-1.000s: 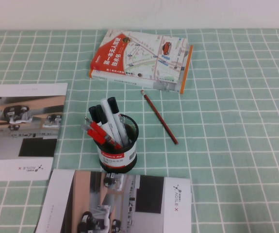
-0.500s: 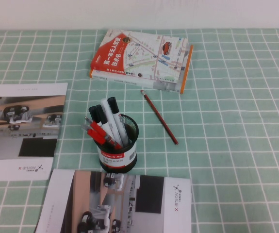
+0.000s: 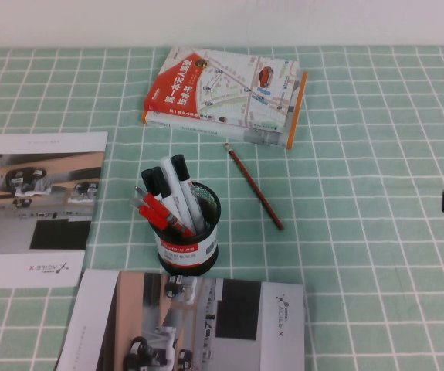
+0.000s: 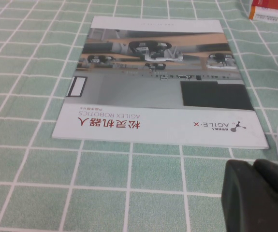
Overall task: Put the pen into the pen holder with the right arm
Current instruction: Pick up the pen on the table
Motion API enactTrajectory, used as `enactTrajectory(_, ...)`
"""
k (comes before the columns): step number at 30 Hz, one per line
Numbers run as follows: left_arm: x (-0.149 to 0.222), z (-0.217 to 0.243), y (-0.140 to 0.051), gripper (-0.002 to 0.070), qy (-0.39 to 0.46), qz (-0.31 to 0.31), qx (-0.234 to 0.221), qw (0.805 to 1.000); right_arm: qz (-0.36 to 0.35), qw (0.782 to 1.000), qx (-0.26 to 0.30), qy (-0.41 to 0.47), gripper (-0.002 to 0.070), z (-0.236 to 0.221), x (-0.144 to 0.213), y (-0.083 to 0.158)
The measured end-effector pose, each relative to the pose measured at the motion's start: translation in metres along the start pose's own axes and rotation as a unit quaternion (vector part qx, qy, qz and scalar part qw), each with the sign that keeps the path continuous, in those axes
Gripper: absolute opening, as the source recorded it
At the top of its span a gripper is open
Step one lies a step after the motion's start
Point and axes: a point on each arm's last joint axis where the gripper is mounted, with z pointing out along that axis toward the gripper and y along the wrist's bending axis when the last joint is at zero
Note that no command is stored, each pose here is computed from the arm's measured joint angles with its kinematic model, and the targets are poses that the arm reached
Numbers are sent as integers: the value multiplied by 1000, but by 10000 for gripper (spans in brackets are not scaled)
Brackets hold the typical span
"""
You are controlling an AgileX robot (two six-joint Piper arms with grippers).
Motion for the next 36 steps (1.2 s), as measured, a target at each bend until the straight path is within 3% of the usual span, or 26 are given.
enactTrajectory(10, 0, 0, 0, -4, 0, 0, 0, 1000, -71, 991, 18, 116, -20, 73, -53, 17)
enactTrajectory(20, 0, 0, 0, -4, 0, 0, 0, 1000, -131, 963, 15, 234, -20, 170, -76, 53)
enactTrajectory(30, 0, 0, 0, -4, 0, 0, 0, 1000, -191, 934, 51, 297, -20, 231, -84, 82)
enactTrajectory(36, 0, 0, 0, -4, 0, 0, 0, 1000, -221, 923, 57, 308, 62, 268, -79, 95)
